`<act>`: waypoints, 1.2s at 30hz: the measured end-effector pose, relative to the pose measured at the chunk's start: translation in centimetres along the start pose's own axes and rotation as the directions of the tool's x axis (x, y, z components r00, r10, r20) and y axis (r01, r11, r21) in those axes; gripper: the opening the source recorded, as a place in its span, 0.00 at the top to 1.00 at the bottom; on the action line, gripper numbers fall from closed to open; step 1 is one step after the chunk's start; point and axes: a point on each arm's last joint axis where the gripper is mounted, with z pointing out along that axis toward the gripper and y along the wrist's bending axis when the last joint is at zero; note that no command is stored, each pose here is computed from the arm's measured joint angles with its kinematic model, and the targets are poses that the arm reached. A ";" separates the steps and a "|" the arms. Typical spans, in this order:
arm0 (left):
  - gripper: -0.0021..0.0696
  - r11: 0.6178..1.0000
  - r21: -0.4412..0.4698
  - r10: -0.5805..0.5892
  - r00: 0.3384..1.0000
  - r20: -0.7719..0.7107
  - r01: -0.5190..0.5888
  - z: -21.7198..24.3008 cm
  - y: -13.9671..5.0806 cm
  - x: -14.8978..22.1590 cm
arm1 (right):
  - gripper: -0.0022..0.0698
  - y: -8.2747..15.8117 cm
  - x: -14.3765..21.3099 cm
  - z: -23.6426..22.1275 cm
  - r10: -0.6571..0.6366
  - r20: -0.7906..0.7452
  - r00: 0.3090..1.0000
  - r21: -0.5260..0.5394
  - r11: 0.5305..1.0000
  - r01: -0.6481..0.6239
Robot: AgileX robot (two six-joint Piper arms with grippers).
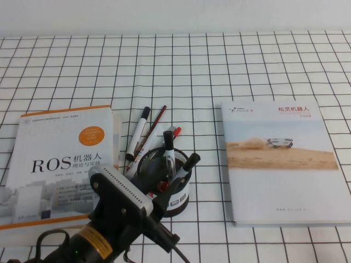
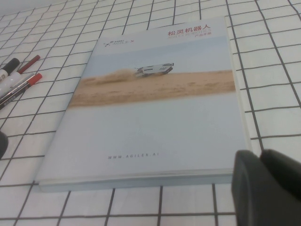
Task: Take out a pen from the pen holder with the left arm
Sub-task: 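Take a marker out of the pen holder and lay it on the table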
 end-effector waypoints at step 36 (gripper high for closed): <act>0.88 0.996 -0.040 -0.077 0.994 0.080 0.080 -3.3 1.7 -5.0 | 0.99 0.0 0.0 0.0 0.000 0.000 1.000 0.000 1.000 0.000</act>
